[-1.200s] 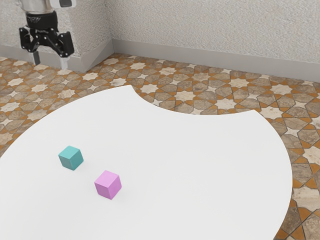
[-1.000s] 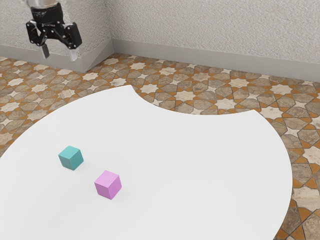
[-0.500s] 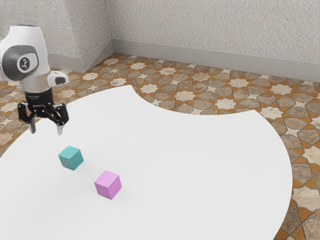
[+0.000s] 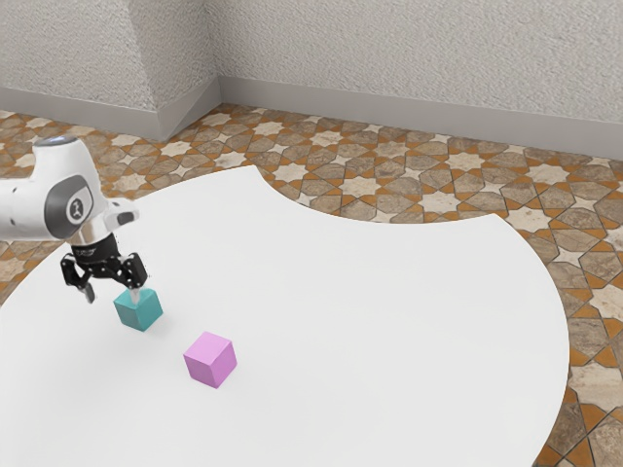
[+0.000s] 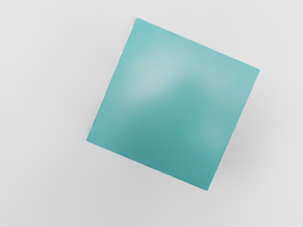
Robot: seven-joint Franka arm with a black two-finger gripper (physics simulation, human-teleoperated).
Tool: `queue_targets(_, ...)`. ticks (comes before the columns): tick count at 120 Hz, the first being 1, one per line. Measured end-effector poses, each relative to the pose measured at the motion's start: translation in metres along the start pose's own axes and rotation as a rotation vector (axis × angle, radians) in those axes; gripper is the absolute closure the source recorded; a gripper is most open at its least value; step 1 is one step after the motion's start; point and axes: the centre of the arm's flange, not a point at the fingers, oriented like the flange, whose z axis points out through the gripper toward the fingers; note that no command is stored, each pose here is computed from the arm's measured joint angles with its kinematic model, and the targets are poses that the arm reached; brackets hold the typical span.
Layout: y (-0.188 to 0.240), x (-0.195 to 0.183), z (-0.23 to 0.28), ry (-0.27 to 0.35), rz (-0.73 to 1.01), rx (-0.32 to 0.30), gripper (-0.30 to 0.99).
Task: Pick up the blue block with one arm, and put the blue block on the pink block with one arm
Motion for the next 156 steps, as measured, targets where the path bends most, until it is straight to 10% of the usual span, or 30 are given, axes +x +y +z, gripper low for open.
queue_targets(156, 0.006, 0.038, 0.064, 0.067, 0.426, -0.055, 0.02)
